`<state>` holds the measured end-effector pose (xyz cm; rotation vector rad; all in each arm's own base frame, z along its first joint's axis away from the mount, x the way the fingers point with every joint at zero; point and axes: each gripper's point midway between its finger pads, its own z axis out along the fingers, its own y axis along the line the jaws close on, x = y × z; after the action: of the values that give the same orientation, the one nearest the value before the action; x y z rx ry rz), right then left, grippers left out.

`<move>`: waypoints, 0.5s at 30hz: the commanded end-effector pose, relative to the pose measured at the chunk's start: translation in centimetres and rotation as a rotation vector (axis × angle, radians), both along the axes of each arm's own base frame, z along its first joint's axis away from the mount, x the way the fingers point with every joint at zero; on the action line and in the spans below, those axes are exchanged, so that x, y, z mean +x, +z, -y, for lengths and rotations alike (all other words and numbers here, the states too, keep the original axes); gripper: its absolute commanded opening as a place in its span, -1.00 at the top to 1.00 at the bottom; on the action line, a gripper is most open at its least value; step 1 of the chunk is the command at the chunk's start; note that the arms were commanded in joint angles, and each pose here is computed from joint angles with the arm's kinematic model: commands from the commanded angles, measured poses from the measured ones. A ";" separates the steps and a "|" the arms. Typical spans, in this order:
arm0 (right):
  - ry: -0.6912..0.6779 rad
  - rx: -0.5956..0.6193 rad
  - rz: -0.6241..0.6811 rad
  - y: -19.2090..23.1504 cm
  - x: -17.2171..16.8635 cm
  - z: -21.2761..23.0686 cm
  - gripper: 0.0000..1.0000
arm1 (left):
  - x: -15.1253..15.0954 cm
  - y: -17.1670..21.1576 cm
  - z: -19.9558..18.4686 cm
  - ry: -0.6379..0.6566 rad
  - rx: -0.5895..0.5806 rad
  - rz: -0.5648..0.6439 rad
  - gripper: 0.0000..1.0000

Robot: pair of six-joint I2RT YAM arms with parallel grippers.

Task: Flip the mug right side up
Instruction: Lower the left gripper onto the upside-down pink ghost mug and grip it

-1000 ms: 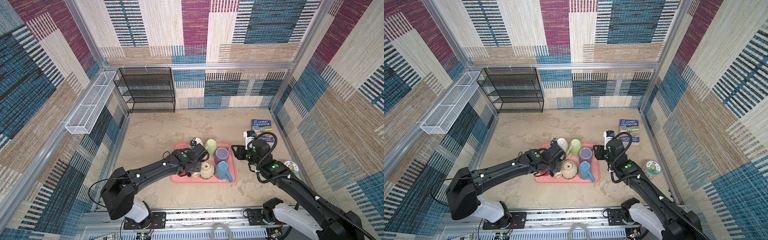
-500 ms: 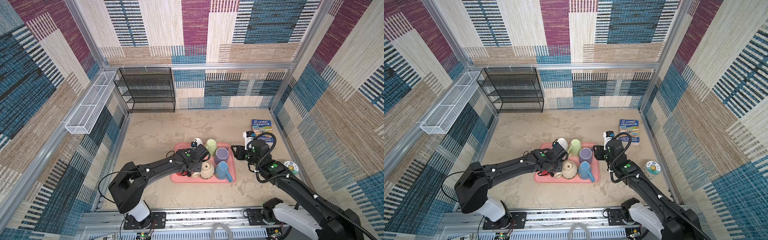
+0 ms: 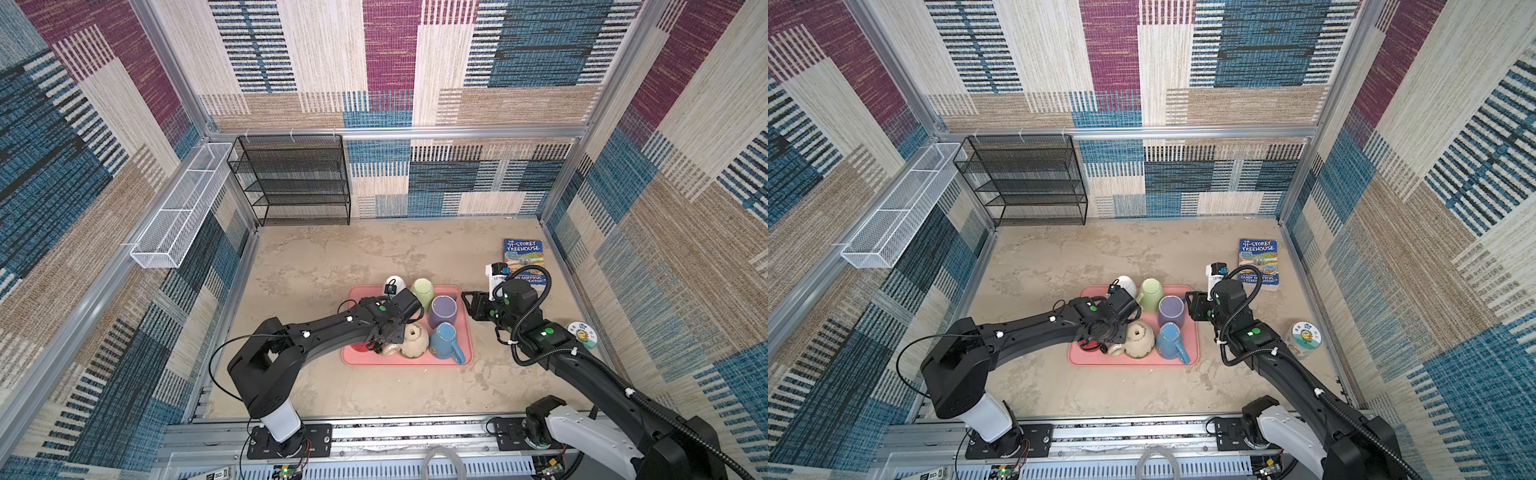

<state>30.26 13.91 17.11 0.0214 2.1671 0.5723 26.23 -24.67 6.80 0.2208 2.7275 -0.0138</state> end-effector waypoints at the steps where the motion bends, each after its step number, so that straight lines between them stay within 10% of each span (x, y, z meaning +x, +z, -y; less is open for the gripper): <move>1: 0.005 0.022 0.023 0.6 0.3 -0.3 0.05 | 0.5 -0.1 0.2 0.002 -0.001 0.007 0.38; 15: 0.015 0.024 0.025 0.7 0.2 -0.5 0.05 | 0.5 0.8 0.2 -0.007 -0.005 0.017 0.64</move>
<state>30.17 14.07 16.97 0.0150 2.1699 0.5824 26.22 -24.73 6.78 0.2277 2.7373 -0.0110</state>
